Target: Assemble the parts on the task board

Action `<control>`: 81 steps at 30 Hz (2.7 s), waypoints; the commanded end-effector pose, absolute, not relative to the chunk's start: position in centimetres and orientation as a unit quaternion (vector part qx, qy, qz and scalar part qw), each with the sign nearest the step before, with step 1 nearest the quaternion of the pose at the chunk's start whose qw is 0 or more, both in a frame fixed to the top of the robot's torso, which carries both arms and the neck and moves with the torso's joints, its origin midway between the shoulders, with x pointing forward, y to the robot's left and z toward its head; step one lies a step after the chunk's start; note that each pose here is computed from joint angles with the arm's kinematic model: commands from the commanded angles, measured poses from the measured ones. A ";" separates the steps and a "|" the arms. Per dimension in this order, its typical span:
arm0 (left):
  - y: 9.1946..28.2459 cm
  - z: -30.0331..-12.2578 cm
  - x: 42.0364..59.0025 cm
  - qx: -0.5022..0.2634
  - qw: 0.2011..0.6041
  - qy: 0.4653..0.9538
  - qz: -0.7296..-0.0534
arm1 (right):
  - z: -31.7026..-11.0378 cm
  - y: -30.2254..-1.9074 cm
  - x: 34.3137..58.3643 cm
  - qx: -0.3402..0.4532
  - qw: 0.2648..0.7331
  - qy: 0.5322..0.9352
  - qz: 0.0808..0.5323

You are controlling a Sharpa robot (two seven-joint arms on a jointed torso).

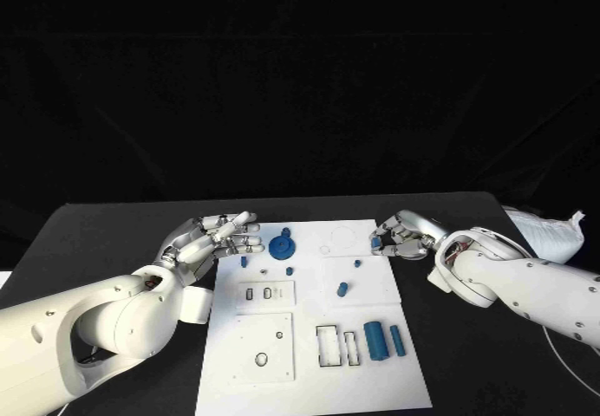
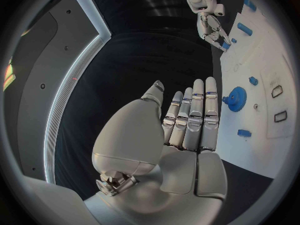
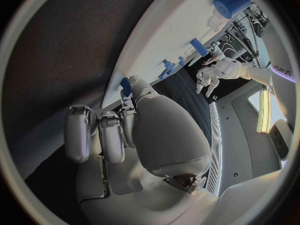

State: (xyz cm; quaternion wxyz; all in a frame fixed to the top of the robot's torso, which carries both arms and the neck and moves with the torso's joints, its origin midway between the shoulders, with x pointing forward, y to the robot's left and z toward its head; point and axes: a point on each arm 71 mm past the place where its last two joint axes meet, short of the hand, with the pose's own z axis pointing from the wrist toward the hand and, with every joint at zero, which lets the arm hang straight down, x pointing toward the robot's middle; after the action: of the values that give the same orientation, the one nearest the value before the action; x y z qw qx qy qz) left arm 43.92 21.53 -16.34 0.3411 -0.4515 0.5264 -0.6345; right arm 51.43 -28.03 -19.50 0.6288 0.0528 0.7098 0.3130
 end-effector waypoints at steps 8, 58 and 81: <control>21.4 -16.2 43.9 -0.447 0.334 0.525 -0.642 | -19.2 -28.1 51.5 0.053 0.648 0.694 0.308; 21.3 -16.3 44.1 -0.447 0.336 0.524 -0.642 | -19.8 -7.1 45.1 -0.074 0.587 0.724 0.354; 21.2 -16.2 43.9 -0.446 0.332 0.526 -0.643 | -21.1 -6.4 45.0 -0.086 0.565 0.747 0.339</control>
State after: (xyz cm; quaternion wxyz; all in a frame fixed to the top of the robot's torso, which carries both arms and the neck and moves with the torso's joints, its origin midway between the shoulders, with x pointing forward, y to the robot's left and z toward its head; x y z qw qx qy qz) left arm 43.95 21.39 -16.36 0.3396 -0.4511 0.5270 -0.6352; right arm 45.10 -6.22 -20.34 0.5774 -0.0751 0.7294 0.3591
